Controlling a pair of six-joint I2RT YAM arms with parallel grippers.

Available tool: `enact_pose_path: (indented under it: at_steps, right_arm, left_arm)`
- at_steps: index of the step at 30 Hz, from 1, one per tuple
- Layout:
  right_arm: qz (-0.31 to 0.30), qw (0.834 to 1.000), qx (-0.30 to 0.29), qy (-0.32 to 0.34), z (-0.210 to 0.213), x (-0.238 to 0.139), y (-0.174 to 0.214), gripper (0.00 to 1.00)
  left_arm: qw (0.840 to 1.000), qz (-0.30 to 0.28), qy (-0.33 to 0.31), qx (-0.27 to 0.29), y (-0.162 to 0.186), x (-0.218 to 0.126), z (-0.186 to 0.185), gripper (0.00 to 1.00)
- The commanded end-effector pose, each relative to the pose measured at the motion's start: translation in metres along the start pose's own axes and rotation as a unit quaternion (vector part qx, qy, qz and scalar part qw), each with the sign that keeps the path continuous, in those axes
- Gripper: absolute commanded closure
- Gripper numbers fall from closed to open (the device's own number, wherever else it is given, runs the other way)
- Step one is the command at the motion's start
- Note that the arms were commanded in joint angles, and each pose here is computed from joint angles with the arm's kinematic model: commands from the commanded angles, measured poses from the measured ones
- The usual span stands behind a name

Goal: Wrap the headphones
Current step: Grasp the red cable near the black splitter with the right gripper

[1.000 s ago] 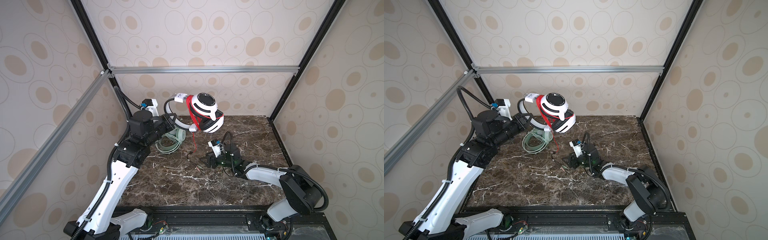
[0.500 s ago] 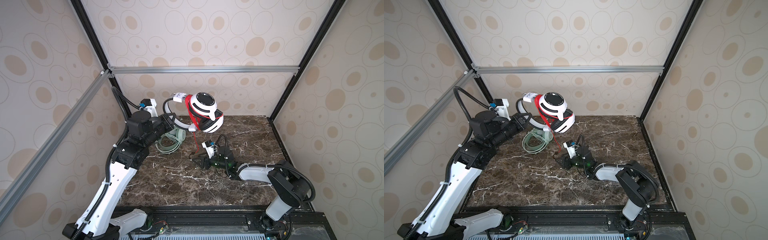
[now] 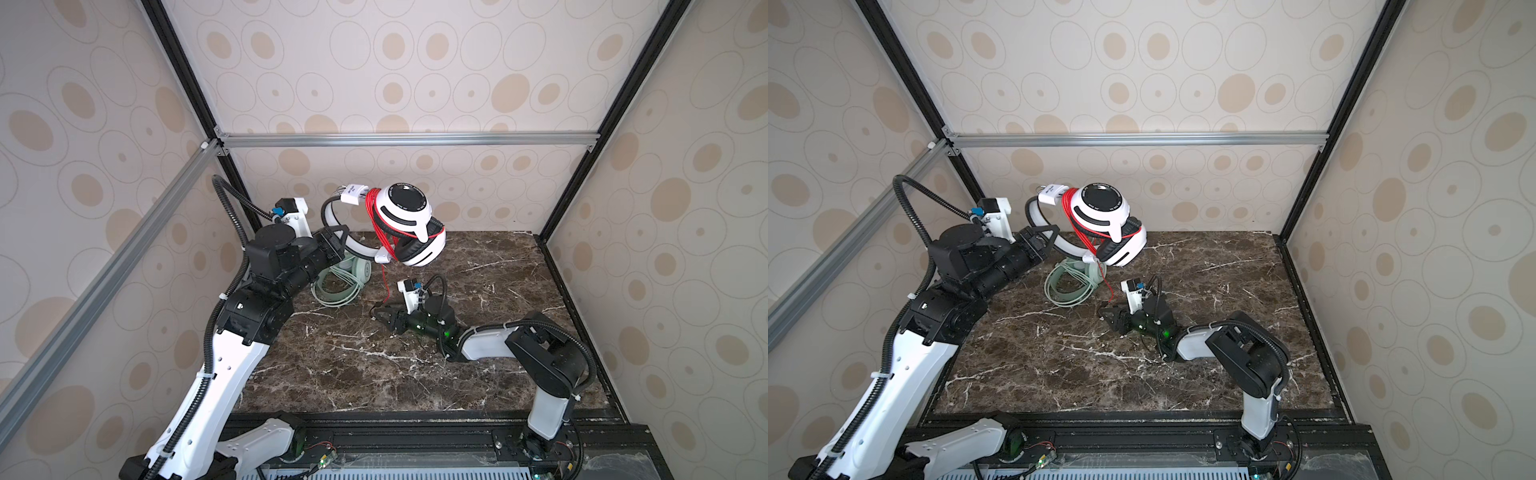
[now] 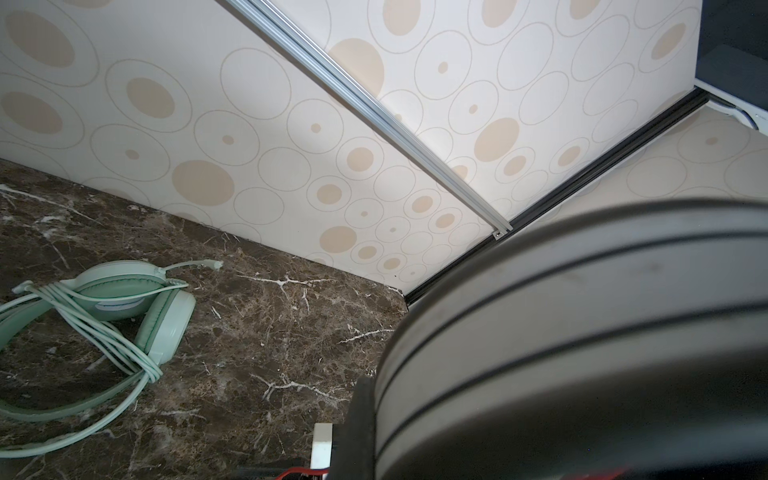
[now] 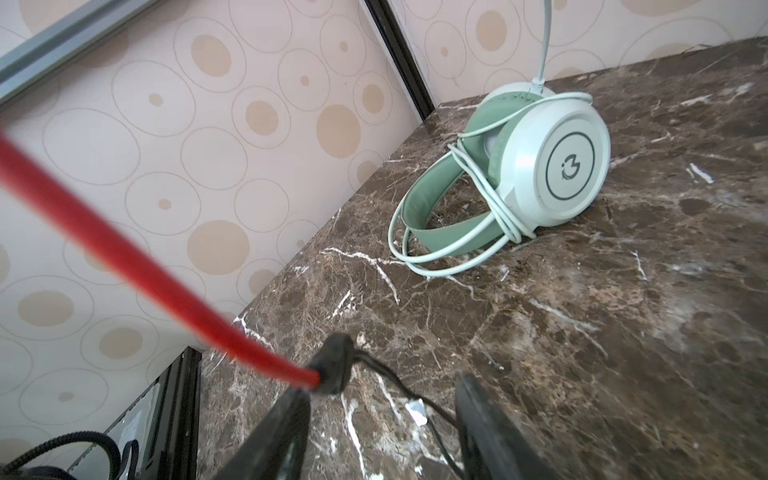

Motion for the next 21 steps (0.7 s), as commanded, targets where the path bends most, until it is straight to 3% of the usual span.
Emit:
enact_pose_path:
  at_steps: [1, 3, 7, 14, 17, 21]
  right_arm:
    - [-0.046, 0.999, -0.008, 0.02, 0.0055, 0.0026, -0.0145, 0.41]
    - [-0.047, 0.998, -0.01, 0.027, 0.0067, 0.0035, -0.0157, 0.43]
    - [-0.049, 0.999, -0.004, 0.017, 0.0078, 0.0077, -0.0152, 0.62]
    - [-0.069, 0.998, 0.002, -0.006, 0.0116, 0.0107, -0.0158, 0.54]
    - [-0.069, 0.998, 0.007, -0.006, 0.0118, 0.0124, -0.0173, 0.64]
    - [-0.067, 0.998, 0.011, -0.002, 0.0114, 0.01, -0.0126, 0.66]
  left_arm:
    - [0.998, -0.039, 0.053, -0.014, -0.015, -0.0183, -0.0222, 1.0]
    - [0.998, -0.038, 0.052, -0.014, -0.015, -0.0185, -0.0225, 1.0]
    - [0.998, -0.041, 0.052, -0.013, -0.0158, -0.0205, -0.023, 1.0]
    - [0.998, -0.04, 0.052, -0.014, -0.0153, -0.0213, -0.0227, 1.0]
    - [0.998, -0.041, 0.053, -0.013, -0.0157, -0.0224, -0.0235, 1.0]
    - [0.998, -0.045, 0.052, -0.01, -0.0171, -0.0247, -0.0251, 1.0]
Point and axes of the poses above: each gripper's point midway between its finger pads, its own x axis out along the fingers, its own z axis along the line the jaws close on, y = z × x, the point moved 10 cm from there along -x, back along the fingers, and after that the axes turned 12 degrees about -x, right-handed, at the moved point
